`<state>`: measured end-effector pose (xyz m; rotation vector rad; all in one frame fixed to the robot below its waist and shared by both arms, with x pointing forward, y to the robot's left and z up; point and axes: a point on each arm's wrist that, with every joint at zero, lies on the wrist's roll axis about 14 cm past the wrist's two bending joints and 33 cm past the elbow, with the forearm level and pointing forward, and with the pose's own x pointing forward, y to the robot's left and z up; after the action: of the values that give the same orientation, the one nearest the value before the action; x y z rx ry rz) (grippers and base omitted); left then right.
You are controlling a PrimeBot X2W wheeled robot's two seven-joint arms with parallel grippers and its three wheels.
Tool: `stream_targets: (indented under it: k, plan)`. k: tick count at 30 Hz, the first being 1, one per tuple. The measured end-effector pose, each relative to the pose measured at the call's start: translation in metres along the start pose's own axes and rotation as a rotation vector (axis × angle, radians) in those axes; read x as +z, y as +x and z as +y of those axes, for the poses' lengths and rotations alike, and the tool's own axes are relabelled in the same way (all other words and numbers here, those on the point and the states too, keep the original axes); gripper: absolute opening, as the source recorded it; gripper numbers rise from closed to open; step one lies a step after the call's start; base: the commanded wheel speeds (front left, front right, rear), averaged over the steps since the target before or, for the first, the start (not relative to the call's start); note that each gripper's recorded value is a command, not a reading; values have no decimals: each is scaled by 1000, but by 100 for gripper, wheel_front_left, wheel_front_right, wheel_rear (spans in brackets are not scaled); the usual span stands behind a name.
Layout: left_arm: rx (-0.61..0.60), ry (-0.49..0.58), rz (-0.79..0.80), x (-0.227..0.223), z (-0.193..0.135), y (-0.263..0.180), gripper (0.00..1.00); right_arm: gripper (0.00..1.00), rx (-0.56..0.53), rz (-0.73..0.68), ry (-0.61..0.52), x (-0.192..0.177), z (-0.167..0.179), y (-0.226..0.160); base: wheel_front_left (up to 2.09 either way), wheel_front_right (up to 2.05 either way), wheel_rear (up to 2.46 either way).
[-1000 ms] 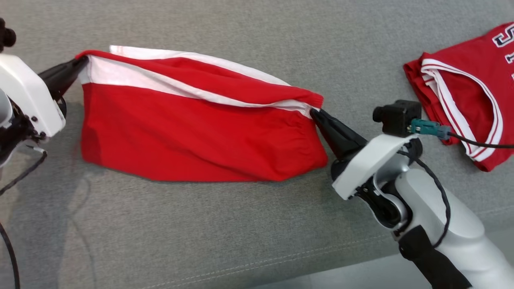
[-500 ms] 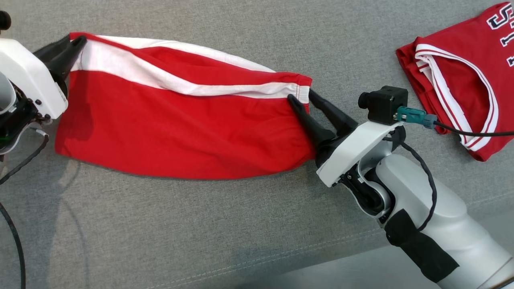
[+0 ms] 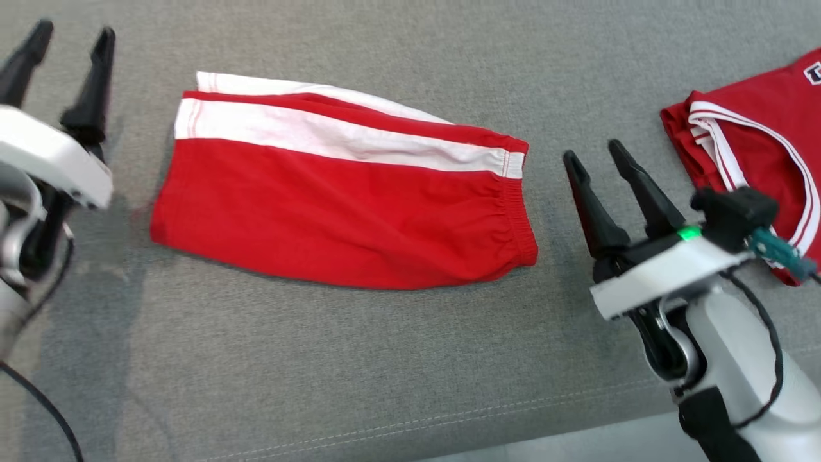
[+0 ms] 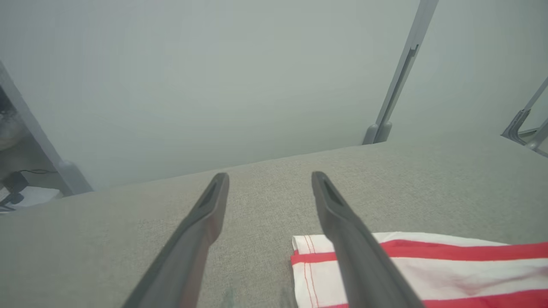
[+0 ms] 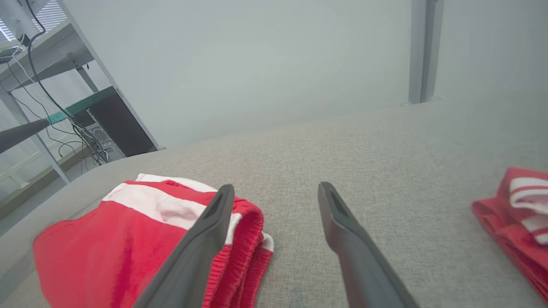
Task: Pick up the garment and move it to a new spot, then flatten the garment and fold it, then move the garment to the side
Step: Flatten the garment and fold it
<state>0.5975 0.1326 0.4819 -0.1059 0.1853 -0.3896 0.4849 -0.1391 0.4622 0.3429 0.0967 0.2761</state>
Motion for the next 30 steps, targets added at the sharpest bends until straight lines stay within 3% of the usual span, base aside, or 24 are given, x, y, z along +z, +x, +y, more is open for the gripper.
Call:
stream_targets:
  k: [13,20,30]
  plan:
    - [269,-18,-124,-10,-5,-127,100,100,-68,-104,-139,14,15,-55,0,0,0]
    - [355,-31,-91,-33,-12,-184,100,100,-113,-113,-108,11,19,-83,0,0,0]
    - [267,-32,-51,-42,-22,-168,100,100,-154,-112,-86,8,12,-91,0,0,0]
